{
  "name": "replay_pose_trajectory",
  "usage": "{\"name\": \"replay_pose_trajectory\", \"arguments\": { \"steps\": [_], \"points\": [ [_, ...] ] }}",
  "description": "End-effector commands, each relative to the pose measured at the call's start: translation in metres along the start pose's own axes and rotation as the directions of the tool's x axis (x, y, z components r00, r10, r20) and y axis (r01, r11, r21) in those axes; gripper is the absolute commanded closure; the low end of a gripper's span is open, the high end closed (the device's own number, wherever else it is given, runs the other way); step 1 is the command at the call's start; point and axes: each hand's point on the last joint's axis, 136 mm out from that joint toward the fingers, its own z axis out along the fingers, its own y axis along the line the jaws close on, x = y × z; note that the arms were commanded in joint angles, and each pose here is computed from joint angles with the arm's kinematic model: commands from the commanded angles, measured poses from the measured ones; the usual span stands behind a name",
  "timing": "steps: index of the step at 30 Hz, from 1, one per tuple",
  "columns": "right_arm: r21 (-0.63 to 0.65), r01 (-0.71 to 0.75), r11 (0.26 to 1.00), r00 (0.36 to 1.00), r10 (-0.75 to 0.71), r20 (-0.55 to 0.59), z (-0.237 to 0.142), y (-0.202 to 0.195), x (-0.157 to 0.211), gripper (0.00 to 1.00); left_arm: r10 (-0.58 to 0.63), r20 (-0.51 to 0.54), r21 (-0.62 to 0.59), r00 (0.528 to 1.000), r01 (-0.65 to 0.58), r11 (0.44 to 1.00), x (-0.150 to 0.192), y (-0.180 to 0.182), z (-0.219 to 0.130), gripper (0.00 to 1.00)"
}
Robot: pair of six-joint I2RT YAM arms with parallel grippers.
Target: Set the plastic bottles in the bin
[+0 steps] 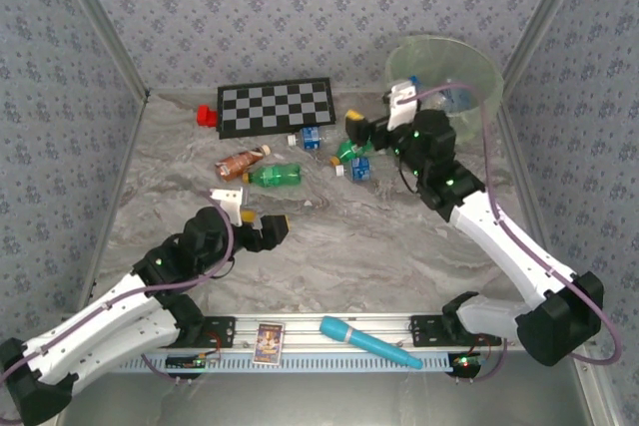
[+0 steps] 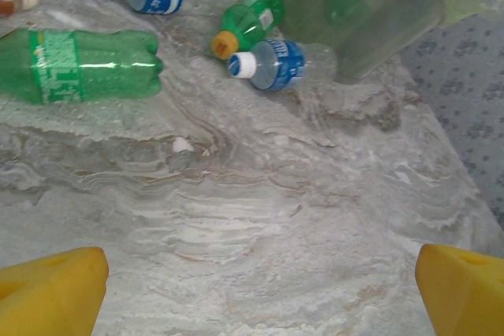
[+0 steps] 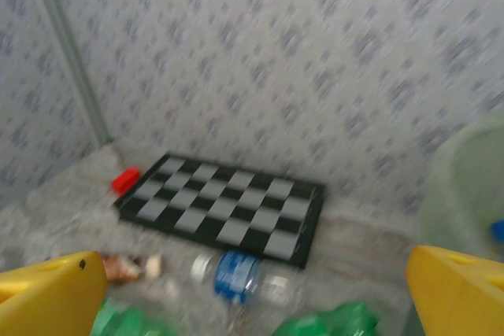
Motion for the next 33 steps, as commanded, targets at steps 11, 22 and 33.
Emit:
{"name": "replay_pose_trajectory", "arguments": {
  "steps": [11,22,33],
  "points": [
    [-0.03,-0.189,0.981,0.964,0.18,-0.198,-0.017,0.022,0.136,0.01,-0.044,0.002,-0.256,0.999,0.043,0.966,-0.008,0.053,0.017,0.0],
    [-0.063,-0.192,0.979,0.979,0.186,-0.083,-0.053,0.016,0.163,0.01,-0.013,-0.01,-0.385,1.0,0.008,0.923,-0.044,0.09,0.05,0.0],
    [-0.058,-0.245,0.968,0.968,0.24,-0.077,-0.06,0.015,0.166,0.01,0.04,-0.109,-0.326,0.993,-0.074,0.943,-0.083,0.109,0.142,0.0]
  ]
}}
